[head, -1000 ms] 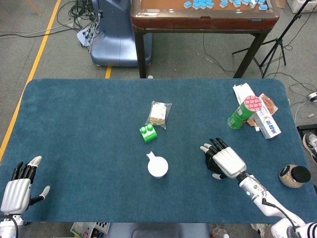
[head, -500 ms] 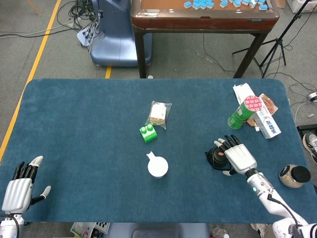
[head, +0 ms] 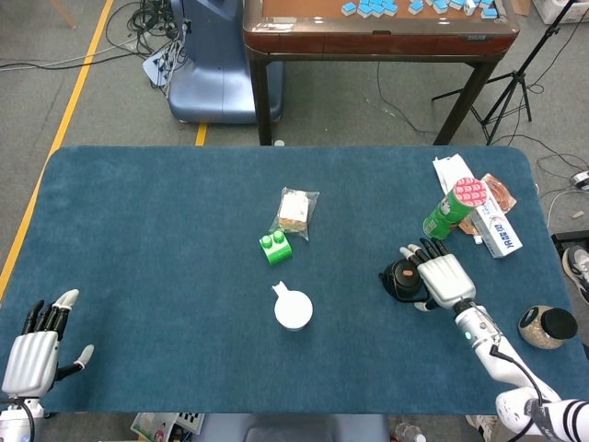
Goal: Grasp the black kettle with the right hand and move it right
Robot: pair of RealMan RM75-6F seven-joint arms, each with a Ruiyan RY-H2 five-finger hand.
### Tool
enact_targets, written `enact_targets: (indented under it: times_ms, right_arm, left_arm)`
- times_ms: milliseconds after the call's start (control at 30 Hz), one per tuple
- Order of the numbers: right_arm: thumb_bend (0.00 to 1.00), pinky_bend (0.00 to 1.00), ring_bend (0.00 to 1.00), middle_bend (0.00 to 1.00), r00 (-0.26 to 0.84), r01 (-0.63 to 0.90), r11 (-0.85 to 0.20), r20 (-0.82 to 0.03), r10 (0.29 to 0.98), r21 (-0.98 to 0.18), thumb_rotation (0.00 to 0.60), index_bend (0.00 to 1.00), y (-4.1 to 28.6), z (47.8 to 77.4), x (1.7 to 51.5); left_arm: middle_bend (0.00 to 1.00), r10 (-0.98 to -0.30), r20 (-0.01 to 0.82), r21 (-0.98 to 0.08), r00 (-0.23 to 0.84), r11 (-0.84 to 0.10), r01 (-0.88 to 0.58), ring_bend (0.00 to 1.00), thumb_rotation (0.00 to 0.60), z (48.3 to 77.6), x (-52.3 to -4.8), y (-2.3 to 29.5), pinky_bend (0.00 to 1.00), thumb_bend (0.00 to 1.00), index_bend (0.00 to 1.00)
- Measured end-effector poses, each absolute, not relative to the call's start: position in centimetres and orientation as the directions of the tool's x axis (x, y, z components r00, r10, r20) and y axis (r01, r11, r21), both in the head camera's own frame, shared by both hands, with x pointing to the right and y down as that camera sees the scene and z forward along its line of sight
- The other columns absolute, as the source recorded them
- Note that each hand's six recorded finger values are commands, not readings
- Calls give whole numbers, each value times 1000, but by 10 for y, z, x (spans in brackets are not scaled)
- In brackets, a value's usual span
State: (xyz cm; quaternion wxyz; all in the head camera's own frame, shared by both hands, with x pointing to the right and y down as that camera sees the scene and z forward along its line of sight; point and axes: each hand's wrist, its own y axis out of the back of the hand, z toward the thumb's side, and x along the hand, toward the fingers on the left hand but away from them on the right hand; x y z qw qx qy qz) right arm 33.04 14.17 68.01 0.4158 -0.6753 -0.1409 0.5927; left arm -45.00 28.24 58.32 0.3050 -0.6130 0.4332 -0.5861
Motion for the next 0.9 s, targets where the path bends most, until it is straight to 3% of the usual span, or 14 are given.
enact_targets:
  times_ms: [100, 433, 900]
  right_arm:
    - [0, 30, 96, 226, 272, -287, -613, -676, 685, -737, 557, 82, 144, 676, 328]
    - [38, 30, 282, 365, 340, -221, -609, -645, 684, -762, 567, 285, 165, 650, 327]
    - [39, 30, 310, 400, 333, -238, -632, -673, 660, -737, 570, 329, 183, 655, 321]
  left_arm:
    - [86, -888, 455, -882, -67, -438, -176, 113, 600, 583, -452, 284, 13, 248, 51]
    - [86, -887, 459, -878, -52, -445, -175, 113, 600, 585, -448, 281, 13, 247, 51]
    - [86, -882, 468, -874, -55, -453, -175, 113, 600, 586, -450, 284, 13, 247, 51]
